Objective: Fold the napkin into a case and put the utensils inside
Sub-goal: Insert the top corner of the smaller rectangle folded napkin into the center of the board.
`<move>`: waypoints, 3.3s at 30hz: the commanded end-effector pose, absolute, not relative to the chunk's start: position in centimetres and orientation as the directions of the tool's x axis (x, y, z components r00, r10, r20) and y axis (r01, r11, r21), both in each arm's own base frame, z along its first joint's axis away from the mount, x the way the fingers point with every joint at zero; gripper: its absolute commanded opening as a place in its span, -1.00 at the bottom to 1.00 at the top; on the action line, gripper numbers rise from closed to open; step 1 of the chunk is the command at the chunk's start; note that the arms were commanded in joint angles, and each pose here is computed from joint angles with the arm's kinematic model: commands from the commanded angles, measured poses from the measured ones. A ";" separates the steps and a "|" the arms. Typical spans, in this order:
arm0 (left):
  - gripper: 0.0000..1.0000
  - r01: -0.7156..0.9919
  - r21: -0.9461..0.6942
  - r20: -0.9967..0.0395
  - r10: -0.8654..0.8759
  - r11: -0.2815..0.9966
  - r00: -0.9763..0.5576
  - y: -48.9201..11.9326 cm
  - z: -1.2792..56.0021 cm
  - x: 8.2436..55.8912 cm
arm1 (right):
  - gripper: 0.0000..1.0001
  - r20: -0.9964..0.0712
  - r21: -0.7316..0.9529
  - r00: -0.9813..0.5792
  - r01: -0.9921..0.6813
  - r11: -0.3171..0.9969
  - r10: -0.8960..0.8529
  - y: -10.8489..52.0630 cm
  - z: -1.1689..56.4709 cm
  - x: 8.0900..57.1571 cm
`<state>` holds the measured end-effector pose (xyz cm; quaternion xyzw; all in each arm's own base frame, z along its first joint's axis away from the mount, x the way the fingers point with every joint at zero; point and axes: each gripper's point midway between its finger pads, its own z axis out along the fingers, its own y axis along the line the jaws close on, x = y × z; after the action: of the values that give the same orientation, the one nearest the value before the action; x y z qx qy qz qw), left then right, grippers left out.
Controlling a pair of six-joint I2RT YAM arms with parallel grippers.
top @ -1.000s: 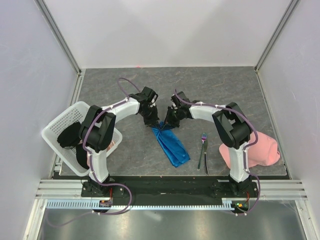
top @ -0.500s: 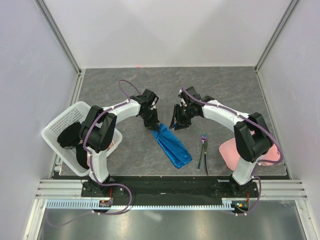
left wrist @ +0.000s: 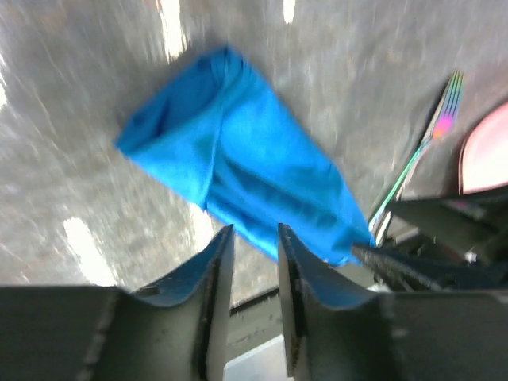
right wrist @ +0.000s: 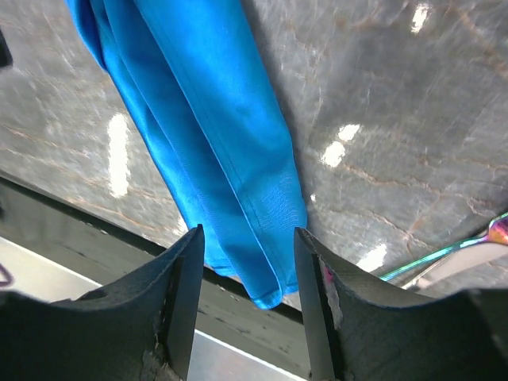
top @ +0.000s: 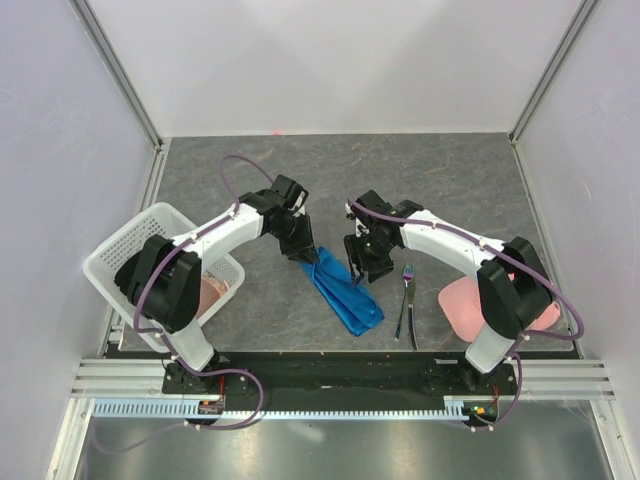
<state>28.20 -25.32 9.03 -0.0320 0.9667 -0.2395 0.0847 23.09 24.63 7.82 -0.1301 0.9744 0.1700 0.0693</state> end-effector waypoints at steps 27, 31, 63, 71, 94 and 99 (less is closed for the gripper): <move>-0.86 -0.139 -0.459 0.100 -0.104 0.878 -0.990 -29.3 0.7 17.7 | -0.95 -0.126 0.289 -0.939 -0.343 0.894 -0.319 26.0 5.8 18.4; -0.87 -0.137 -0.467 0.075 -0.115 0.873 -0.990 -29.7 0.8 18.0 | -1.00 -0.096 0.291 -0.949 -0.315 0.903 -0.300 26.6 4.9 17.3; -0.88 -0.181 -0.606 0.102 -0.150 0.775 -0.983 -32.8 3.6 26.3 | -0.92 -0.179 0.311 -0.967 -0.231 0.922 -0.181 27.7 3.8 17.5; -0.89 -0.124 -0.527 0.060 -0.108 0.841 -0.992 -30.5 1.6 25.8 | -0.58 -0.257 0.301 -0.948 -0.263 0.917 -0.188 28.5 7.5 19.5; -0.46 -0.019 -0.540 -0.164 -0.128 0.842 -0.978 -28.5 9.5 30.8 | -1.00 -0.176 0.437 -0.981 -0.150 0.887 -0.079 30.2 1.6 23.2; -0.42 0.031 -0.405 -0.236 -0.071 0.914 -0.969 -26.0 9.1 31.8 | -0.99 -0.187 0.488 -0.981 -0.139 0.862 -0.052 30.9 4.1 24.7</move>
<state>30.19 -28.41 7.53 -0.0540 0.9605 -0.2650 0.0658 23.10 30.27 2.14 -0.0572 0.9680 0.2343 0.0689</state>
